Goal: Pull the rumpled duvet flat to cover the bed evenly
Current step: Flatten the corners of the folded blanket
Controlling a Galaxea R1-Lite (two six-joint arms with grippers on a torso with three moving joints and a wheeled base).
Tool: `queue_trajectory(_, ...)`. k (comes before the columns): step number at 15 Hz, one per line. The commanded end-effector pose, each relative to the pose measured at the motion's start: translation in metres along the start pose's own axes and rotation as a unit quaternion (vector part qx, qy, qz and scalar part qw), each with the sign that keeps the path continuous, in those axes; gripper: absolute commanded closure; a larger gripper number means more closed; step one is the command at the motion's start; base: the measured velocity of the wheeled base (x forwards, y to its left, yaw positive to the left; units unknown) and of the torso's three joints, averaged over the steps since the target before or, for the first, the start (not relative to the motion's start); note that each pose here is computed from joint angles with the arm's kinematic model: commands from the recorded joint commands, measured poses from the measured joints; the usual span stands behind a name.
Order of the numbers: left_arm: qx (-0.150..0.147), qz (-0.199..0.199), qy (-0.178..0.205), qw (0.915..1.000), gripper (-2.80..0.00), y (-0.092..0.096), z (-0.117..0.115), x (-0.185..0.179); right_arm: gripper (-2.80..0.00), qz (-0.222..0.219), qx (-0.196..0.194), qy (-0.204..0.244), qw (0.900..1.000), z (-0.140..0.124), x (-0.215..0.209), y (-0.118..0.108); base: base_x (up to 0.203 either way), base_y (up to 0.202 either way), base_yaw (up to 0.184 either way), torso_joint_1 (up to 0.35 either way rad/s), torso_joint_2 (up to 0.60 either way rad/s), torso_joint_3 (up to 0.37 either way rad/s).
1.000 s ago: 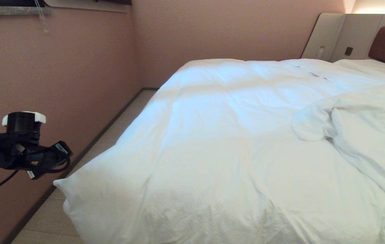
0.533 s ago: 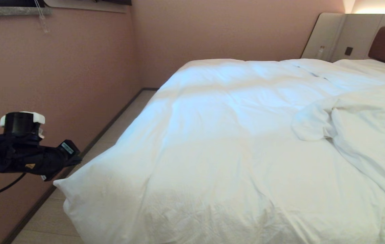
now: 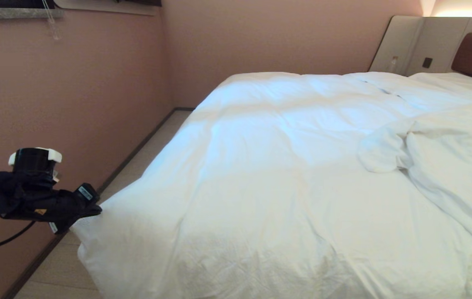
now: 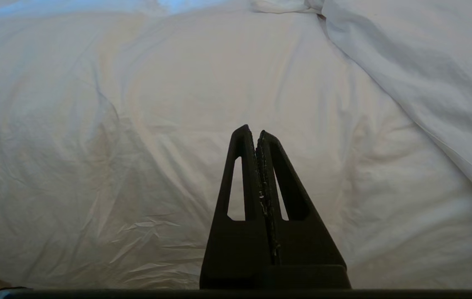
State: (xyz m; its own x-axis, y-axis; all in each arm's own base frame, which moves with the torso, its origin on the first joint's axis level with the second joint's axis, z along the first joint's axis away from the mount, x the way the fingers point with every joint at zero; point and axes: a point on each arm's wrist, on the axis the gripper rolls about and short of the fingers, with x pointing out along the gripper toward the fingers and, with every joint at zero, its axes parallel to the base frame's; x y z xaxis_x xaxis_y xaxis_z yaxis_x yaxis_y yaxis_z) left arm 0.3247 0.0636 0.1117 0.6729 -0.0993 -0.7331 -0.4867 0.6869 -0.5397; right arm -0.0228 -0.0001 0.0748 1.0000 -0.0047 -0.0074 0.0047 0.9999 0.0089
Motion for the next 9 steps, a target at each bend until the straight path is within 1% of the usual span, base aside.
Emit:
queue_trajectory(1, -0.005, 0.006, 0.009, 0.9999, 0.0, 0.004, -0.001, 0.008, 0.0, 0.0, 0.0, -0.001, 1.0, 0.0, 0.0, 0.0, 0.0, 0.0, 0.0, 0.0, 0.0, 0.0)
queue_trajectory(4, -0.008, 0.018, 0.023, 0.9995, 0.0, 0.009, -0.001, 0.028, 0.0, 0.0, 0.0, -0.001, 1.0, 0.0, 0.0, 0.0, 0.0, 0.0, 0.0, 0.0, 0.0, 0.0)
queue_trajectory(6, -0.006, 0.029, 0.017, 0.9994, 0.0, 0.007, 0.004, 0.04, 0.0, 0.001, 0.0, -0.001, 1.0, 0.0, 0.0, 0.0, 0.0, 0.0, 0.0, 0.0, 0.0, 0.0)
queue_trajectory(9, 0.011, 0.067, 0.004, 0.9977, 0.0, 0.001, 0.0, 0.061, 0.0, 0.0, 0.0, -0.001, 1.0, 0.0, 0.0, 0.0, 0.0, 0.0, 0.0, 0.0, 0.0, 0.0)
